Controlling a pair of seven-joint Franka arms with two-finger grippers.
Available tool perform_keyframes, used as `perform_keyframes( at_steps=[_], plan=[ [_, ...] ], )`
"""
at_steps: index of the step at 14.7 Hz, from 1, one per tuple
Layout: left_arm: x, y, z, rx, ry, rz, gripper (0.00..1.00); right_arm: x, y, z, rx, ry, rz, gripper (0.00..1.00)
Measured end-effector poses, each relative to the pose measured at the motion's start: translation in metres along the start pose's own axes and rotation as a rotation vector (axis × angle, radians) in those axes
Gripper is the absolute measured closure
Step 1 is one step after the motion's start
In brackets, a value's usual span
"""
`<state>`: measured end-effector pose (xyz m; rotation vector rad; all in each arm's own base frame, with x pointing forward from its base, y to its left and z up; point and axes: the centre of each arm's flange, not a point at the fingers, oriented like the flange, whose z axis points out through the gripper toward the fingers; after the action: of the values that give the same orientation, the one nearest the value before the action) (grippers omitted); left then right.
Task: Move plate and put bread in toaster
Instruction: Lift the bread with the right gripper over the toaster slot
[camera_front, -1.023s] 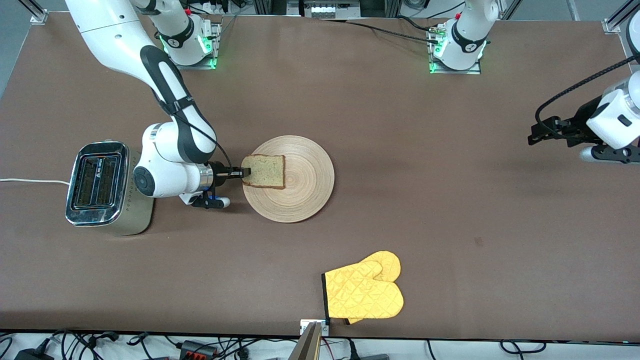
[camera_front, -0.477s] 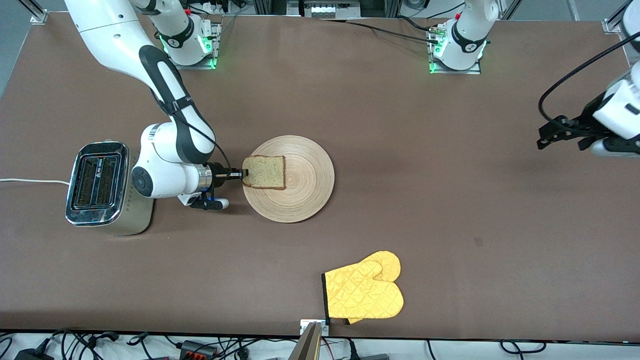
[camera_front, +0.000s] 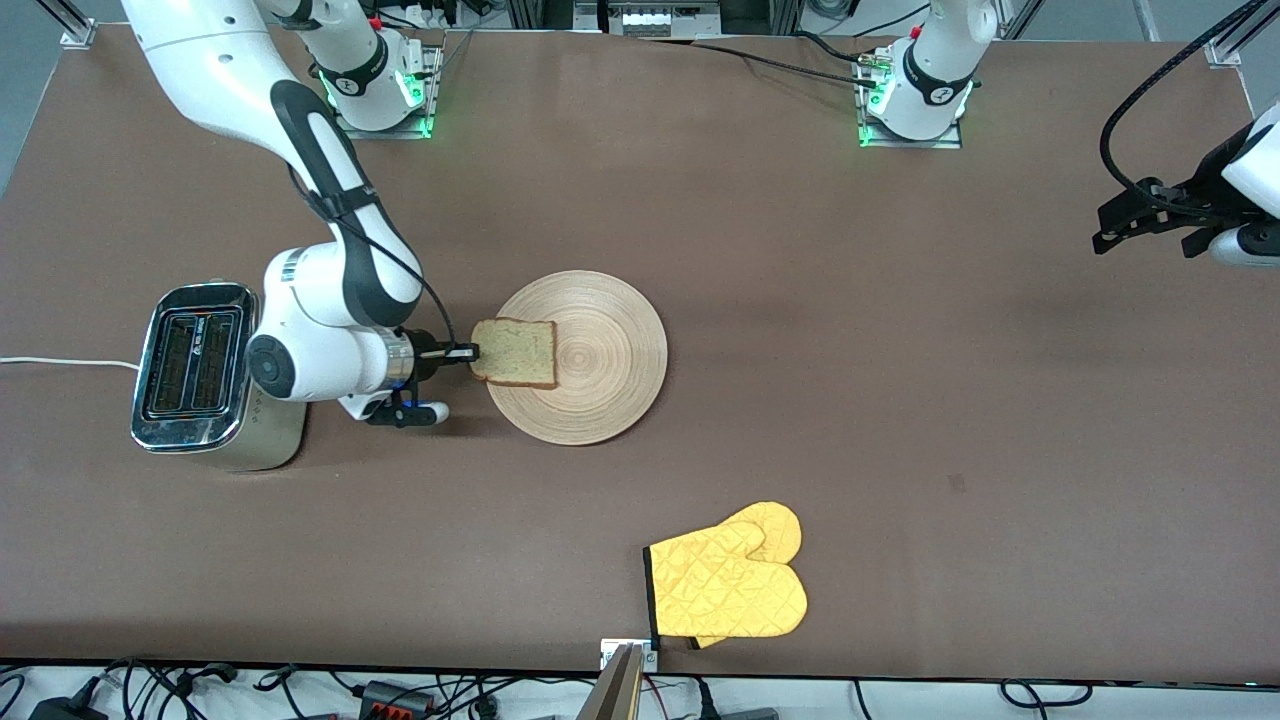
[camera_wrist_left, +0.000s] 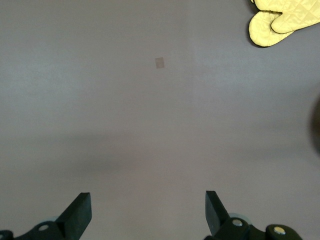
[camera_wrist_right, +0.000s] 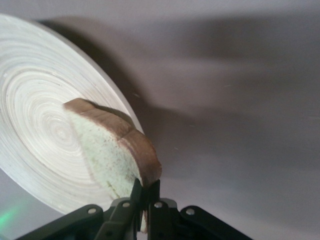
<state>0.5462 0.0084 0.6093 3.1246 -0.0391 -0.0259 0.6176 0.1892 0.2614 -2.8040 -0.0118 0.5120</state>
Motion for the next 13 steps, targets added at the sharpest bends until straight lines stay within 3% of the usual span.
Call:
perform_keyframes(
  at_steps=[6, 9, 13],
  plan=[
    [0.001, 0.000, 0.007, -0.002, -0.028, 0.001, 0.00, -0.025, 0.026, -0.155, -0.219, -0.025, 0.042, 0.93],
    [0.002, 0.002, 0.008, -0.003, -0.030, 0.004, 0.00, -0.038, 0.055, -0.202, -0.368, -0.036, 0.103, 0.93],
    [0.002, 0.002, 0.007, -0.002, -0.028, 0.006, 0.00, -0.055, 0.072, -0.255, -0.593, 0.013, 0.163, 0.93]
  ],
)
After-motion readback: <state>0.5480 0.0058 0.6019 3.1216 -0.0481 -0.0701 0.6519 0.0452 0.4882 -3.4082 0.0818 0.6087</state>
